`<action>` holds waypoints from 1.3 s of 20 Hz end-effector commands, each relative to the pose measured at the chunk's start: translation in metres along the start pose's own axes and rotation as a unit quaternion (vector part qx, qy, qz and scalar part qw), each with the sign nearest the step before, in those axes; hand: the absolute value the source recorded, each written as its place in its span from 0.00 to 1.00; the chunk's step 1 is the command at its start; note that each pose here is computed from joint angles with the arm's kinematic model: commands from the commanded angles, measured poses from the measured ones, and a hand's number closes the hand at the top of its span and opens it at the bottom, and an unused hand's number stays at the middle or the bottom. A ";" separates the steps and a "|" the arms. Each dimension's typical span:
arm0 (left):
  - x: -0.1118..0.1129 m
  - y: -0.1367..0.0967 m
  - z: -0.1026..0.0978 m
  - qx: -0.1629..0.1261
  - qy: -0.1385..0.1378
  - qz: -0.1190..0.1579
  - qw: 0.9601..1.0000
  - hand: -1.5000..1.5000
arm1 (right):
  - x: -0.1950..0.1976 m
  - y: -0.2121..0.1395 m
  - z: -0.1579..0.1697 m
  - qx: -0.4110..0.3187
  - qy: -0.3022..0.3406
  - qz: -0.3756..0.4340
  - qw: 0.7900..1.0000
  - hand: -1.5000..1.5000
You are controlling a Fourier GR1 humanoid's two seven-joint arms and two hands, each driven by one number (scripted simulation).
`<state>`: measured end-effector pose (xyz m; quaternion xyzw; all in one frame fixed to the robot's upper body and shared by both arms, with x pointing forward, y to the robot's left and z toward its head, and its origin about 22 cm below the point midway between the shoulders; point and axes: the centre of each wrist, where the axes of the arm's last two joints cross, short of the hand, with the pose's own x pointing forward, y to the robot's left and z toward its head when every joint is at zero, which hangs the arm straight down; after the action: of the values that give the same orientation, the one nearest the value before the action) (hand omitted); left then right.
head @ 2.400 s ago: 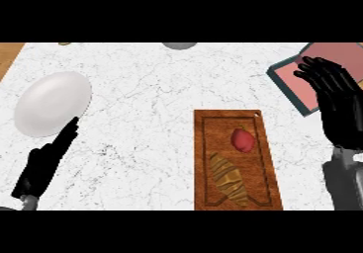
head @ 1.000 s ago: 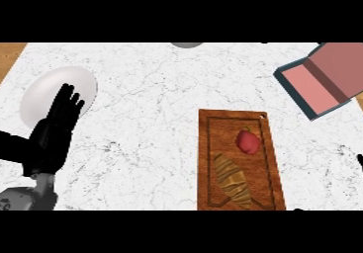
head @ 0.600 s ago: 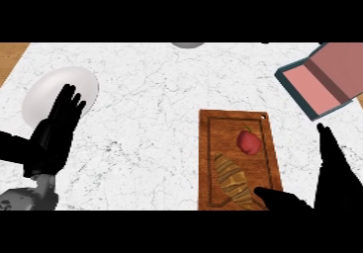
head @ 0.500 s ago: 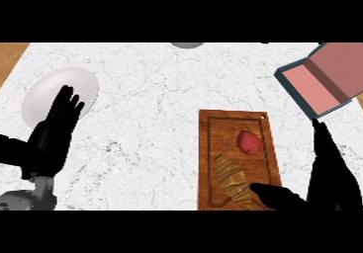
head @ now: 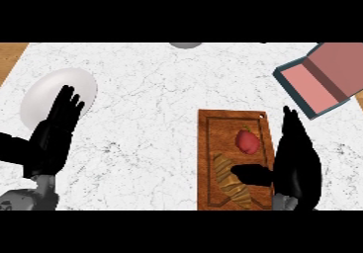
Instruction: Pick the bell pepper from the cutting board and place it in the cardboard box
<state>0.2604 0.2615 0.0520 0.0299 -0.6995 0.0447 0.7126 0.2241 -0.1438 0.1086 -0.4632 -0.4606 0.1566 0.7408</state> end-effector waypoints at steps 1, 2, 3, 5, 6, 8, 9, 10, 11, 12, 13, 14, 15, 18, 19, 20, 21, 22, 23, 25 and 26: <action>0.007 -0.004 0.005 -0.002 0.009 0.010 1.000 0.50 | -0.009 0.012 -0.014 0.009 0.077 -0.018 0.997 0.00; -0.001 -0.010 -0.004 0.011 -0.003 -0.006 1.000 0.50 | -0.009 0.034 -0.009 0.004 0.072 -0.007 0.997 0.00; 0.015 0.002 0.009 -0.005 0.012 0.006 1.000 0.50 | 0.012 0.008 -0.008 -0.004 0.076 -0.013 0.997 0.00; 0.014 0.000 0.002 0.007 0.006 0.000 1.000 0.50 | 0.008 0.018 -0.020 -0.016 0.067 -0.009 0.998 0.00; 0.022 -0.005 -0.003 0.002 0.002 -0.002 1.000 0.50 | -0.001 0.011 -0.016 -0.020 0.061 -0.009 0.998 0.00; -0.006 0.001 0.008 0.002 0.003 0.004 1.000 0.50 | 0.017 0.016 -0.013 -0.015 0.072 -0.011 0.997 0.00; 0.015 0.005 -0.004 0.003 0.007 0.008 1.000 0.50 | 0.005 0.016 -0.013 -0.014 0.077 -0.006 0.997 0.00; 0.016 0.005 -0.008 0.002 0.007 -0.001 1.000 0.50 | 0.013 0.029 -0.022 -0.009 0.075 -0.014 0.997 0.00; 0.013 0.010 -0.016 0.003 0.005 -0.004 1.000 0.50 | 0.002 0.040 -0.025 -0.014 0.070 -0.003 0.997 0.00; 0.009 -0.004 0.002 0.012 0.001 -0.001 1.000 0.50 | 0.013 0.031 -0.024 -0.003 0.074 -0.013 0.997 0.00; 0.012 0.008 -0.020 0.009 0.004 0.003 1.000 0.50 | 0.002 0.042 -0.013 -0.008 0.068 -0.012 0.998 0.00; 0.016 -0.003 -0.007 0.000 0.000 0.000 1.000 0.50 | 0.000 0.043 -0.024 -0.001 0.079 -0.005 0.997 0.00; 0.007 -0.001 -0.014 0.010 0.000 -0.001 1.000 0.50 | -0.003 0.040 -0.018 0.005 0.078 -0.016 0.997 0.00; 0.002 0.007 -0.002 0.011 0.005 0.004 1.000 0.50 | 0.002 0.038 -0.044 0.003 0.082 -0.009 0.997 0.00; -0.008 -0.004 -0.015 0.005 -0.007 0.000 1.000 0.50 | -0.010 0.045 -0.033 0.008 0.092 -0.006 0.996 0.00; -0.005 -0.005 -0.006 0.001 0.013 0.011 1.000 0.50 | 0.011 0.036 -0.036 -0.001 0.085 -0.001 0.996 0.00; -0.001 0.004 0.004 0.005 0.006 -0.007 1.000 0.50 | -0.007 0.063 -0.035 -0.005 0.095 0.009 0.995 0.00; 0.010 0.005 -0.003 0.008 0.005 0.001 1.000 0.50 | 0.000 0.046 -0.036 -0.008 0.094 0.014 0.995 0.00; 0.010 0.000 0.005 0.004 0.001 0.004 1.000 0.50 | -0.004 0.061 -0.048 -0.014 0.100 0.015 0.995 0.00; 0.007 -0.007 -0.009 0.003 0.007 0.005 1.000 0.50 | -0.001 0.061 -0.046 -0.004 0.094 0.017 0.995 0.00; 0.005 0.013 -0.016 0.004 0.002 0.001 1.000 0.50 | 0.002 0.054 -0.046 -0.008 0.097 0.011 0.995 0.00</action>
<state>0.2674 0.2645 0.0583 0.0308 -0.6965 0.0495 0.7151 0.2672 -0.1419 0.0544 -0.4811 -0.4125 0.1547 0.7579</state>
